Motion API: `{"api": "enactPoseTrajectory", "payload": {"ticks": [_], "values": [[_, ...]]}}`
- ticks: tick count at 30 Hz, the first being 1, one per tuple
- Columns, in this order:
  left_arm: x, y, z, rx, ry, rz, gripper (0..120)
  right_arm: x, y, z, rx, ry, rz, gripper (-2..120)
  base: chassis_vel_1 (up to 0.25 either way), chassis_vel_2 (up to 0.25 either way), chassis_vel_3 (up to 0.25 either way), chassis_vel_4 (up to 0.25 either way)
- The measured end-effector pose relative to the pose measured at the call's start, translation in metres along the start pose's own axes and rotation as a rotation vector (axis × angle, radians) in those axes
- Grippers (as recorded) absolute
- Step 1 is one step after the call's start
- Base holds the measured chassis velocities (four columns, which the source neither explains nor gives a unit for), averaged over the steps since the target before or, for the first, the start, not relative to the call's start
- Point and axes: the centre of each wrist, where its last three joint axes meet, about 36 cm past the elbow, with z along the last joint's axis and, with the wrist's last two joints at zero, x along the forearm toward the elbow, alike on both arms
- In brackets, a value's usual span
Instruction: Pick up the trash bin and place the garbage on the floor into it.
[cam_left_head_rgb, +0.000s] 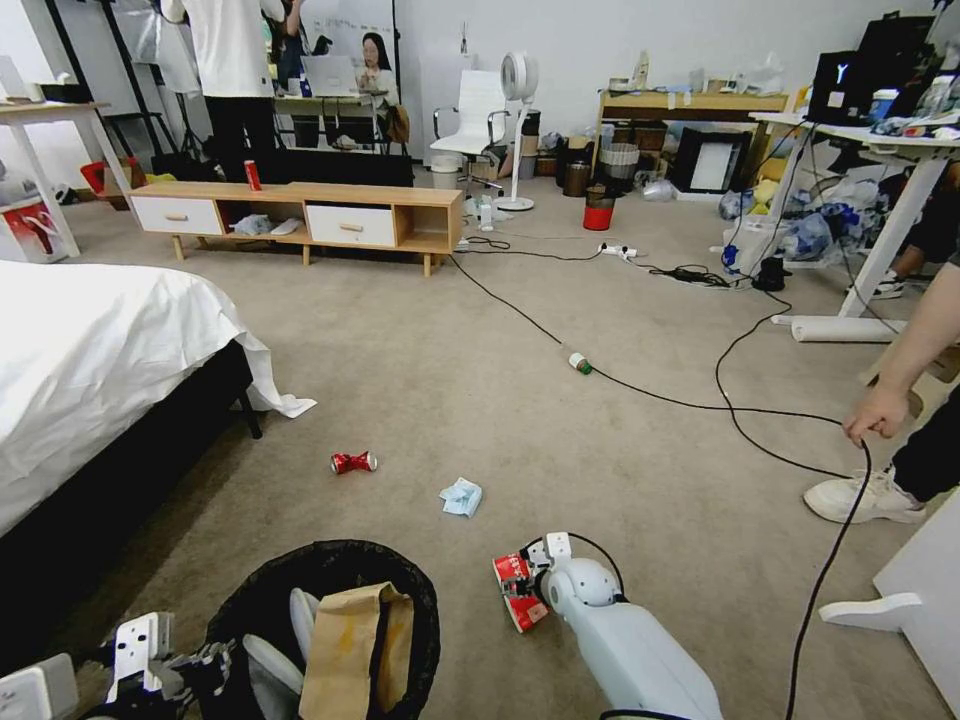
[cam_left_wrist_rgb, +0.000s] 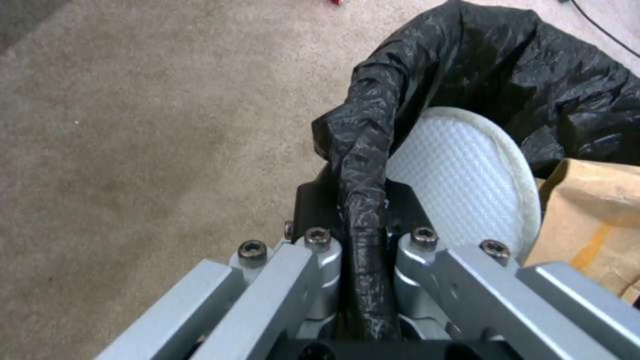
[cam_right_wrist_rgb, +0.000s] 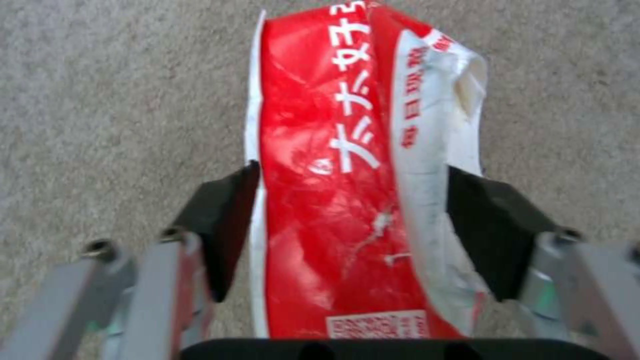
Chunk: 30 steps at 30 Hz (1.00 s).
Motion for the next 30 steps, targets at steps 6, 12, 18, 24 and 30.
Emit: {"api": "enactPoseTrajectory", "payload": {"ticks": [6,12,18,24,30], "values": [[-0.001,-0.001,0.000,0.001,-0.001,0.003,4,-0.004,-0.005,0.000,-0.011,0.018,0.022,41,0.000,0.000,0.000,0.000],[-0.001,-0.001,0.000,-0.001,-0.001,0.003,4,-0.003,-0.014,0.001,-0.016,0.020,0.039,17,0.000,0.000,0.000,0.000],[0.000,-0.001,0.000,-0.002,0.000,0.002,4,0.000,-0.019,0.002,-0.015,0.017,0.047,3,0.000,0.000,0.000,0.000],[0.000,0.000,0.000,-0.004,-0.002,0.001,4,0.012,-0.029,-0.002,-0.017,-0.014,0.059,0,0.000,0.000,0.000,0.000],[0.000,0.000,-0.001,-0.005,-0.003,0.004,4,0.035,-0.046,-0.008,-0.031,-0.089,0.046,0,0.000,0.000,0.000,0.000]]}}
